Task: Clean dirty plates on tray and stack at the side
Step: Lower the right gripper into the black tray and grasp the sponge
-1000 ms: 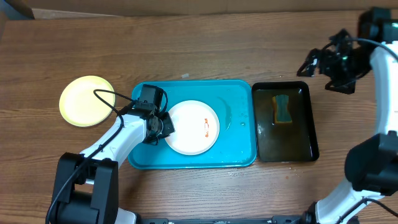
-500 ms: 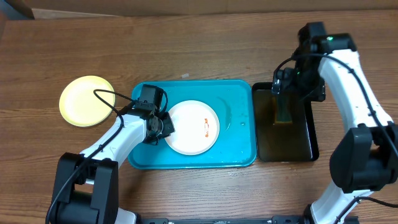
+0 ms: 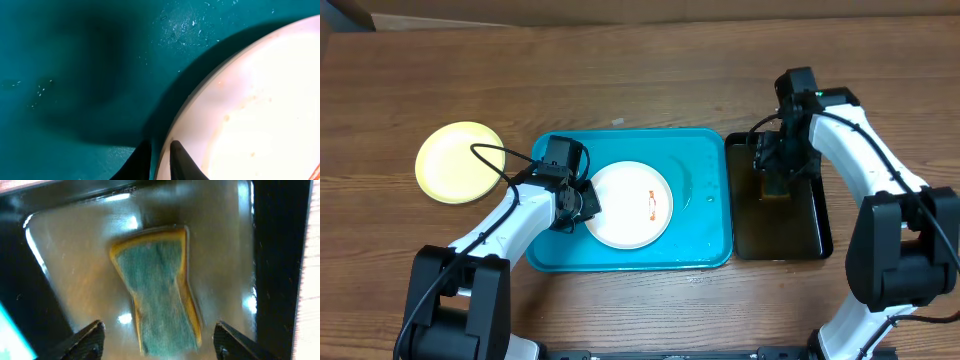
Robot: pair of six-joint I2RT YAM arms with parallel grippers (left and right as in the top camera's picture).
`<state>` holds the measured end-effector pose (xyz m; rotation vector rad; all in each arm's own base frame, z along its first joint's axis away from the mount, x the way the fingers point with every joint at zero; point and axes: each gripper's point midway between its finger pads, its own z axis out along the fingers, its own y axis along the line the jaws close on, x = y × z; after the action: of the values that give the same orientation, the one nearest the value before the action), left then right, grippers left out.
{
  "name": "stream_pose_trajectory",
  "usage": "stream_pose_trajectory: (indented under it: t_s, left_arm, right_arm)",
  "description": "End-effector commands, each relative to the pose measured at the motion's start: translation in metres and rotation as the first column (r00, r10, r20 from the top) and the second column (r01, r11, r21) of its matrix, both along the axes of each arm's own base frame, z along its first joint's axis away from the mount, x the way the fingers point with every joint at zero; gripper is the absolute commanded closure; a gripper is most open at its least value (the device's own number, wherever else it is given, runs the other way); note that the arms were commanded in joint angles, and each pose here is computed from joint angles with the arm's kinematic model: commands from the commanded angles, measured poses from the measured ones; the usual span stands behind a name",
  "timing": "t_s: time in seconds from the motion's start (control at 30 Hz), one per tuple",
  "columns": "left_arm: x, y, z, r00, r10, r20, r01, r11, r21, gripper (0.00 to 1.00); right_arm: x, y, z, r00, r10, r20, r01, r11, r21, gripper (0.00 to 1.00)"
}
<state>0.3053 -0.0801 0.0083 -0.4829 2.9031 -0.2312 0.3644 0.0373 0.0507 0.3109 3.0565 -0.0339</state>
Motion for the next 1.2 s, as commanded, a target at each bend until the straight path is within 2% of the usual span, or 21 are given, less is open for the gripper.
stream_pose_trajectory:
  t_s: [0.0,0.3,0.33,0.37,0.43,0.47,0.5,0.53,0.57,0.6,0.63,0.77,0.8,0.83,0.93,0.97,1.0,1.03,1.07,1.1,1.17]
  left_arm:
    - [0.002,-0.004,0.0,1.0,0.0,-0.002,0.0,1.0,-0.007,0.84]
    - [0.002,-0.004,0.0,1.0,0.0,-0.001,0.0,1.0,-0.006,0.83]
    - [0.002,-0.004,0.0,1.0,0.0,-0.001,0.0,1.0,-0.007,0.83]
    - [0.002,-0.004,0.0,1.0,0.0,-0.002,0.0,1.0,-0.007,0.82]
    - [0.002,-0.004,0.0,1.0,0.0,-0.001,0.0,1.0,-0.007,0.82]
    - [0.002,-0.004,0.0,1.0,0.0,-0.001,0.0,1.0,-0.007,0.82]
    - [0.002,-0.004,0.0,1.0,0.0,-0.001,0.0,1.0,-0.007,0.81]
    - [0.002,-0.004,0.0,1.0,0.0,-0.001,0.0,1.0,-0.007,0.81]
    - [0.002,-0.004,0.0,1.0,0.0,-0.001,0.0,1.0,-0.006,0.81]
    - [0.002,-0.004,0.0,1.0,0.0,-0.001,0.0,1.0,-0.006,0.81]
    - [0.002,-0.004,0.0,1.0,0.0,-0.002,0.0,1.0,-0.007,0.81]
    - [0.001,-0.004,0.0,1.0,0.0,-0.006,0.0,1.0,-0.006,0.8]
    - [0.001,-0.004,0.0,1.0,0.0,-0.005,0.0,1.0,-0.005,0.8]
    - [0.001,-0.004,0.0,1.0,0.0,-0.005,0.0,1.0,-0.005,0.8]
    - [0.001,-0.004,0.0,1.0,0.0,-0.005,0.0,1.0,-0.005,0.8]
    - [0.001,-0.004,0.0,1.0,0.0,-0.005,0.0,1.0,-0.005,0.8]
    - [0.001,-0.004,0.0,1.0,0.0,-0.005,0.0,1.0,-0.005,0.8]
    - [0.001,-0.004,0.0,1.0,0.0,-0.005,0.0,1.0,-0.005,0.8]
    - [0.001,-0.004,0.0,1.0,0.0,-0.005,0.0,1.0,-0.005,0.8]
    - [0.001,-0.004,0.0,1.0,0.0,-0.005,0.0,1.0,-0.005,0.79]
    - [0.001,-0.004,0.0,1.0,0.0,-0.005,0.0,1.0,-0.005,0.78]
  right_arm:
    - [-0.001,-0.004,-0.015,1.0,0.02,0.015,-0.02,1.0,-0.021,0.28]
    - [0.001,-0.004,-0.049,0.996,0.043,0.081,-0.042,0.999,-0.017,0.32]
    - [0.0,-0.004,-0.052,0.996,0.043,0.081,-0.042,0.999,-0.017,0.41]
    - [-0.002,-0.004,-0.055,0.996,0.043,0.078,-0.042,0.999,-0.018,0.56]
    - [-0.003,-0.004,-0.057,0.996,0.043,0.076,-0.042,0.999,-0.017,0.71]
    - [-0.003,-0.004,-0.057,0.996,0.043,0.075,-0.042,0.999,-0.018,0.72]
    - [-0.003,-0.004,-0.057,0.996,0.043,0.075,-0.042,0.999,-0.018,0.7]
    - [-0.003,-0.004,-0.057,0.996,0.043,0.076,-0.042,0.999,-0.017,0.44]
    - [-0.003,-0.004,-0.056,0.996,0.044,0.076,-0.042,0.999,-0.017,0.24]
    - [-0.004,-0.004,-0.057,0.996,0.043,0.072,-0.042,0.999,-0.018,0.19]
    - [-0.005,-0.004,-0.057,0.997,0.043,0.067,-0.042,0.999,-0.018,0.18]
    - [-0.018,-0.006,-0.058,0.999,0.043,0.014,-0.043,0.999,-0.021,0.18]
    - [-0.023,-0.006,-0.058,0.999,0.043,-0.007,-0.043,0.999,-0.019,0.2]
    - [-0.028,-0.006,-0.058,0.999,0.043,-0.027,-0.043,0.999,-0.021,0.27]
    - [-0.035,-0.007,-0.059,0.997,0.043,-0.057,-0.044,0.999,-0.024,0.85]
    - [-0.036,-0.007,-0.059,0.997,0.042,-0.059,-0.044,0.999,-0.024,0.89]
    - [-0.037,-0.007,-0.059,0.997,0.043,-0.062,-0.045,0.999,-0.024,0.87]
    - [-0.037,-0.007,-0.058,0.997,0.043,-0.062,-0.045,0.999,-0.024,0.67]
    - [-0.037,-0.008,-0.058,0.997,0.043,-0.061,-0.044,0.999,-0.024,0.37]
    - [-0.036,-0.007,-0.058,0.997,0.043,-0.059,-0.044,0.999,-0.024,0.24]
    - [-0.031,-0.008,-0.058,0.998,0.043,-0.04,-0.044,0.999,-0.027,0.18]
